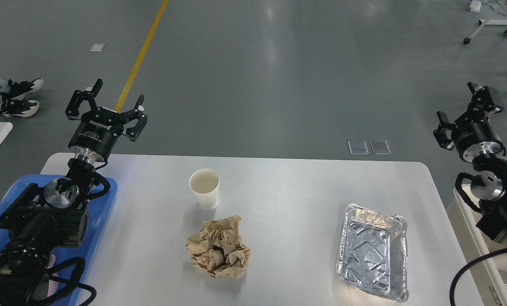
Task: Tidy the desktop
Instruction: 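Release the tray and raise the left gripper above the bin, then move the right arm down toward the foil tray's near edge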
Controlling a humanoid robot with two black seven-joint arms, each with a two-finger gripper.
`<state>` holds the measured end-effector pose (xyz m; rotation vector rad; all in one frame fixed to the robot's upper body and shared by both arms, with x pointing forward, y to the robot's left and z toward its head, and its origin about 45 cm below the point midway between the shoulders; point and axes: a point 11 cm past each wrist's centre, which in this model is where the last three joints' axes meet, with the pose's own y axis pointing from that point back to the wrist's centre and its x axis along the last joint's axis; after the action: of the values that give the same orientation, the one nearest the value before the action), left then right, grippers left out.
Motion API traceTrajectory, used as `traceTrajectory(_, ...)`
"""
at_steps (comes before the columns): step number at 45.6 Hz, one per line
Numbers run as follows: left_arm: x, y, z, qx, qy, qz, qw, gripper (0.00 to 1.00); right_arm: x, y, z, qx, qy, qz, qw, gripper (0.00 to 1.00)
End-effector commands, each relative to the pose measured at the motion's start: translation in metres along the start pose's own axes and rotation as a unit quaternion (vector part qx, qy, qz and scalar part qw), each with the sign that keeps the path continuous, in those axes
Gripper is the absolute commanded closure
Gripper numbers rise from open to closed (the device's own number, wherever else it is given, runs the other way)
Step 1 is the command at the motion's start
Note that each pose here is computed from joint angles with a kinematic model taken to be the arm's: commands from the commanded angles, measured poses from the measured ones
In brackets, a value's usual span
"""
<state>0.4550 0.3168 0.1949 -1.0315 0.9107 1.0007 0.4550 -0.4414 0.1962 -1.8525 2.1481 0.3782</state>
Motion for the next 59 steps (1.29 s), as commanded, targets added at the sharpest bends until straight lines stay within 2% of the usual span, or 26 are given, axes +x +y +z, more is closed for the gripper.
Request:
traceTrajectory(1, 0.007, 0.008, 0.003, -0.021, 0.017, 0.008, 1.0, 0.03, -0.006, 0.0, 0.007, -0.009, 0.001, -0.013, 1.0, 0.0)
traceTrajectory(11, 0.019, 0.02, -0.008, -0.013, 0.021, 0.023, 0.999, 0.03, -0.076, 0.0, 0.054, -0.091, 0.067, -0.152, 0.982, 0.0)
traceTrajectory(22, 0.029, 0.032, -0.015, 0.008, 0.009, 0.034, 0.999, 0.03, -0.085, 0.011, 0.073, -0.147, 0.165, -0.222, 0.95, 0.0)
traceTrajectory(29, 0.033, 0.039, -0.018, 0.026, -0.004, 0.034, 0.999, 0.03, -0.052, 0.023, 0.059, -0.196, 0.257, -0.275, 0.906, 0.0)
traceTrajectory(37, 0.036, 0.042, -0.025, 0.046, -0.013, 0.039, 0.998, 0.03, 0.005, 0.028, -0.004, -0.229, 0.347, -0.278, 0.866, 0.0)
traceTrajectory(46, 0.037, 0.043, -0.03, 0.059, -0.017, 0.04, 0.997, 0.03, 0.026, 0.04, -0.038, -0.256, 0.37, -0.297, 0.842, 0.0)
traceTrajectory(51, 0.037, 0.043, -0.035, 0.07, -0.021, 0.041, 0.996, 0.03, 0.006, 0.04, -0.029, -0.258, 0.351, -0.33, 0.838, 0.0)
traceTrajectory(59, 0.037, 0.043, -0.035, 0.074, -0.025, 0.042, 0.996, 0.03, -0.055, 0.057, 0.016, -0.27, 0.307, -0.422, 0.809, 0.0)
